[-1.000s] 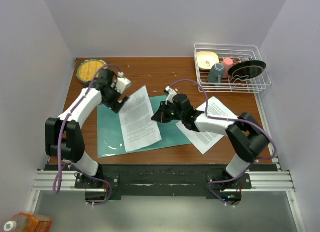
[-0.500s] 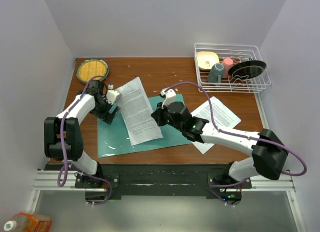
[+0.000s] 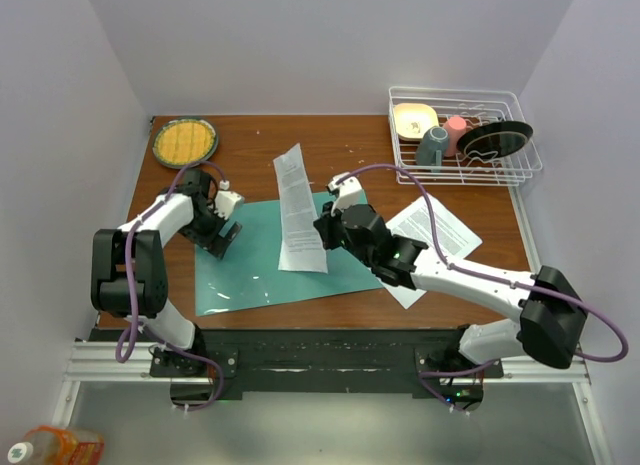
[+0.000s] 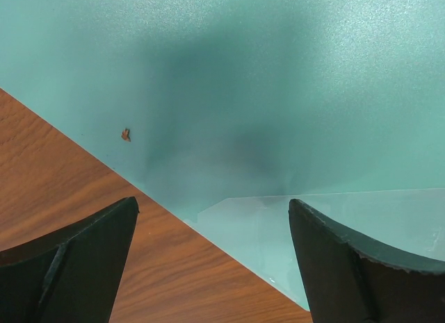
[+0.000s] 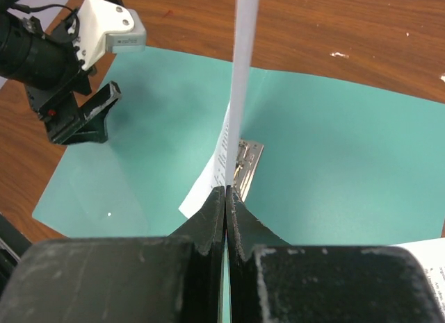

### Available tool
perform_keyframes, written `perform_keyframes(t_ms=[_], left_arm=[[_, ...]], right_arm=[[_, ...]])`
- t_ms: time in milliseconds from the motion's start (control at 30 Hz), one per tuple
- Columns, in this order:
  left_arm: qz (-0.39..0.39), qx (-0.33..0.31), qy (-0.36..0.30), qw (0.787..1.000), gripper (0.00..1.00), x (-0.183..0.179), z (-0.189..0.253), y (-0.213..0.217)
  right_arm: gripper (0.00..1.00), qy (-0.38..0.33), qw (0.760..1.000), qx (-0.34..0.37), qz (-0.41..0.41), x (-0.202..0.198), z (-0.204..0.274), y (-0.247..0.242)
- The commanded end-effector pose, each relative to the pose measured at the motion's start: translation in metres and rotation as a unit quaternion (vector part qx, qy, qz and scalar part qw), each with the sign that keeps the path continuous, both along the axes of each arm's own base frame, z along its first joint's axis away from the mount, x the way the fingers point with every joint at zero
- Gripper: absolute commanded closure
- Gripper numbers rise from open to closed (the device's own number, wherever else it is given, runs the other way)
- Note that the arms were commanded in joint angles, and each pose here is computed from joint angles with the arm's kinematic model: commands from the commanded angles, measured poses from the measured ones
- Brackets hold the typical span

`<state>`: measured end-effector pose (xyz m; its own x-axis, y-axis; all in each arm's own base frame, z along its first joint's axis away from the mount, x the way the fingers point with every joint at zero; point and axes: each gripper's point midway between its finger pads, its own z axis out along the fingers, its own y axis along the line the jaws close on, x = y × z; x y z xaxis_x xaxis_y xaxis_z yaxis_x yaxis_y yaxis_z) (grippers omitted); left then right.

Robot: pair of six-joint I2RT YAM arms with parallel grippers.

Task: Put the files into the folder

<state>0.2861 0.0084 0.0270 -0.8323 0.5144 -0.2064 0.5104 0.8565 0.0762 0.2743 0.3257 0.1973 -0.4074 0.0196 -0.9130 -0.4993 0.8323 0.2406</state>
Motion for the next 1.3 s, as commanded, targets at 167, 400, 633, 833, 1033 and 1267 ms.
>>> perform_keyframes(t_ms=[167,400,633,833,1033,1267], left_arm=[[-0.016,-0.003,-0.016,1.0,0.05,-0.001,0.003,-0.001],[-0.017,-0.005,-0.016,1.0,0.05,-0.001,0.002,-0.002],[-0.019,-0.009,-0.016,1.0,0.06,-0.003,0.003,-0.003],[-0.018,-0.013,-0.016,1.0,0.06,-0.004,0.003,-0.005],[-0.022,-0.019,-0.019,0.999,0.07,-0.004,0.008,-0.007],[-0.023,-0.017,-0.021,0.999,0.07,-0.004,0.009,-0.006]], right_arm=[[1.0,0.017,1.0,0.013,0.005,-0.003,-0.011,0.009],[1.0,0.037,0.999,0.018,0.02,-0.014,-0.026,0.022],[1.0,0.048,0.998,0.015,0.028,-0.023,-0.037,0.032],[1.0,0.038,0.999,0.005,0.026,-0.019,-0.032,0.035],[1.0,0.026,0.999,-0.01,0.019,-0.014,-0.025,0.031],[1.0,0.062,0.997,0.009,0.034,-0.021,-0.052,0.046]])
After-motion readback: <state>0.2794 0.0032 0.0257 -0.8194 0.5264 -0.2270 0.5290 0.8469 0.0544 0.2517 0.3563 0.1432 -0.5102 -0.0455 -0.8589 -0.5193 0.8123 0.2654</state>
